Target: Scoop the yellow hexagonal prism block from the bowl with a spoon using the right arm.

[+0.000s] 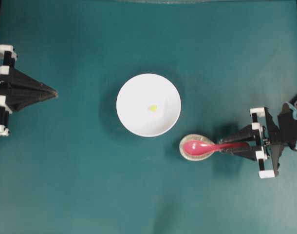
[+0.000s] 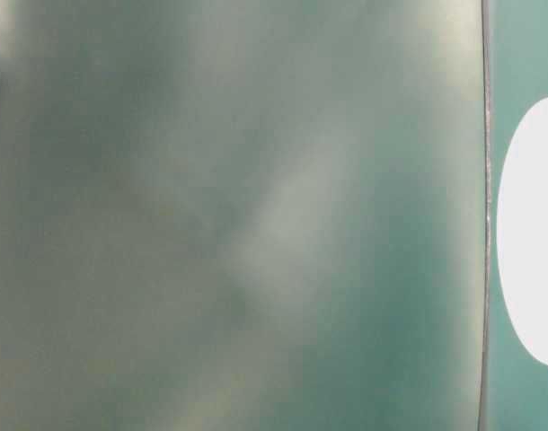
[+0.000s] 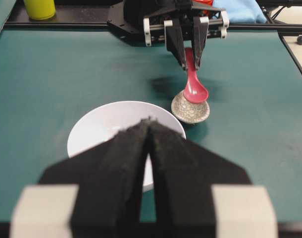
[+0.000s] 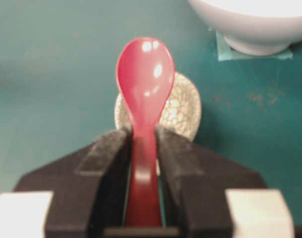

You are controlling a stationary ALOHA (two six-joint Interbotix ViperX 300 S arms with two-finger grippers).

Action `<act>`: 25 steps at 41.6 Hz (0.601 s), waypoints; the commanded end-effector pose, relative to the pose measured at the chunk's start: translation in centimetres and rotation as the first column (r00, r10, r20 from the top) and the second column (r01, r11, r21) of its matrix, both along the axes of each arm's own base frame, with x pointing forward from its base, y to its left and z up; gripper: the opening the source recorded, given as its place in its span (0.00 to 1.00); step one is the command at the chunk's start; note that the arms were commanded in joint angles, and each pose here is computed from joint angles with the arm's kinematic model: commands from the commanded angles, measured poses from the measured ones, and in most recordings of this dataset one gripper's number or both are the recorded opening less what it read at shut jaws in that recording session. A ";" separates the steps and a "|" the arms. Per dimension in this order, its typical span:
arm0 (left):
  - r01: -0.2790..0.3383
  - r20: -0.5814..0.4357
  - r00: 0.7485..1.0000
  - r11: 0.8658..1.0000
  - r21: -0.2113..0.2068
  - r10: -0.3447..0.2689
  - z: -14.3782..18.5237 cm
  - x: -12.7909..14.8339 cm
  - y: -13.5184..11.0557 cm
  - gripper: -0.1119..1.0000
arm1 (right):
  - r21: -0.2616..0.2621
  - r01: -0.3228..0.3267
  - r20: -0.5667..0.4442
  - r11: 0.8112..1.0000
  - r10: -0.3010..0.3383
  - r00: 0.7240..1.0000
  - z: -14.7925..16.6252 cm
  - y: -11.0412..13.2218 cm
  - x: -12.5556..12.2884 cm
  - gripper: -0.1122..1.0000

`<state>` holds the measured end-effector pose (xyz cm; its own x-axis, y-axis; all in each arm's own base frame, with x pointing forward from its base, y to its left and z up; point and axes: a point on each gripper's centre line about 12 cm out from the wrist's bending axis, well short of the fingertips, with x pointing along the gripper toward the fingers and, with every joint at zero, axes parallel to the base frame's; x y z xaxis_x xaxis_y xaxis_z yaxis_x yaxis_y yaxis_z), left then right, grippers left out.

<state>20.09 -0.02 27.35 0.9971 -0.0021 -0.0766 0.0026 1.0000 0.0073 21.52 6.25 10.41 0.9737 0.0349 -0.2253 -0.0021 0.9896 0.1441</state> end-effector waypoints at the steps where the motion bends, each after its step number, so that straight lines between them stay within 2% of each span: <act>1: 0.002 0.037 0.999 1.000 0.001 -0.002 1.2 0.3 0.0 0.13 | 0.013 0.015 0.023 1.000 -0.016 1.000 1.3 -0.4 0.3 0.31; 16: 0.002 0.054 0.999 1.000 0.000 -0.002 1.2 0.5 0.0 0.13 | -0.014 0.045 0.003 0.999 -0.045 0.999 6.3 -2.8 0.9 0.31; 25: 0.003 0.044 0.999 1.000 0.001 -0.003 1.0 0.6 0.0 0.13 | -0.010 0.062 -0.091 0.998 -0.063 0.994 8.8 -4.8 1.2 0.31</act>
<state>20.34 -0.03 27.46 0.9984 -0.0025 -0.0567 0.0030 1.0000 0.0073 22.17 2.00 17.70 0.9519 -0.0236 -0.3056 0.0630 0.9908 0.1198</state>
